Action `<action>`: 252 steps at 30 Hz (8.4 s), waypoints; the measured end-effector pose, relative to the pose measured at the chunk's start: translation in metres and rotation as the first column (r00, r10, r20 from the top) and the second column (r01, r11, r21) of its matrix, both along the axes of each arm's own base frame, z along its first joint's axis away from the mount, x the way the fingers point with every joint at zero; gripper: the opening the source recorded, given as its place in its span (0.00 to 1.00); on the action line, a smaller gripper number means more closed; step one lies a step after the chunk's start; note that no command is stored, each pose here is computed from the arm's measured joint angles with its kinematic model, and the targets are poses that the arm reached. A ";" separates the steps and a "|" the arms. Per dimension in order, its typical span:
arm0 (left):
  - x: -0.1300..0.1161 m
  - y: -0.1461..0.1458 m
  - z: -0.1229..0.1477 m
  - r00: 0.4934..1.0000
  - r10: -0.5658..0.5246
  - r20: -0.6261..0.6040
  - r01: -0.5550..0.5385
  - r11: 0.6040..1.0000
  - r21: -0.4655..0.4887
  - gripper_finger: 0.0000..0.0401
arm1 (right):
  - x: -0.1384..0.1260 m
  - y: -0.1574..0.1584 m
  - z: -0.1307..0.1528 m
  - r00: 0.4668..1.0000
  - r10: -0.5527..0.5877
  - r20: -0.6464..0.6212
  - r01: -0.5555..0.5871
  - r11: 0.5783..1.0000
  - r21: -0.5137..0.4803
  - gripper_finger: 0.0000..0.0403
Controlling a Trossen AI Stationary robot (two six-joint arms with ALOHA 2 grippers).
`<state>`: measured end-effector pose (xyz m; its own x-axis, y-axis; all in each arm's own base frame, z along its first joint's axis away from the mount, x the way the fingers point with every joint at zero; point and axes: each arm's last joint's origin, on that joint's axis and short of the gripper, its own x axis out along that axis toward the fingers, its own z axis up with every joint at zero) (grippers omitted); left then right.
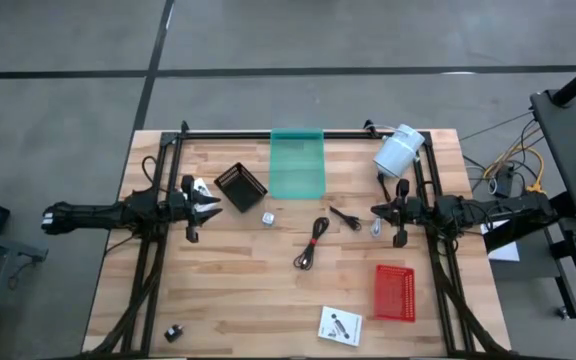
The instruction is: Pick and place items into bin
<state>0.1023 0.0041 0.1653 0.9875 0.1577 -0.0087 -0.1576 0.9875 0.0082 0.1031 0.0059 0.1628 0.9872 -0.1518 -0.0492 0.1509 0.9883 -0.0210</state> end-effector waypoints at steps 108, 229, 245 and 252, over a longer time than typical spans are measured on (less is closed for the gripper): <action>0.000 0.000 0.011 0.994 0.000 0.109 0.000 1.000 -0.002 0.29 | 0.000 0.000 0.008 0.996 -0.005 0.094 -0.004 0.996 0.088 0.02; 0.047 -0.003 0.034 0.970 -0.079 0.231 0.057 0.994 0.097 0.52 | 0.139 0.101 0.065 0.883 0.333 -0.331 -0.214 0.914 0.345 0.48; 0.047 -0.003 0.033 0.972 -0.079 0.224 0.058 0.994 0.097 0.52 | 0.162 0.115 0.049 0.821 0.298 -0.487 -0.261 0.954 0.145 0.48; 0.047 -0.003 0.033 0.972 -0.079 0.223 0.058 0.994 0.097 0.52 | 0.165 0.117 0.044 0.805 0.285 -0.520 -0.316 0.948 0.031 0.48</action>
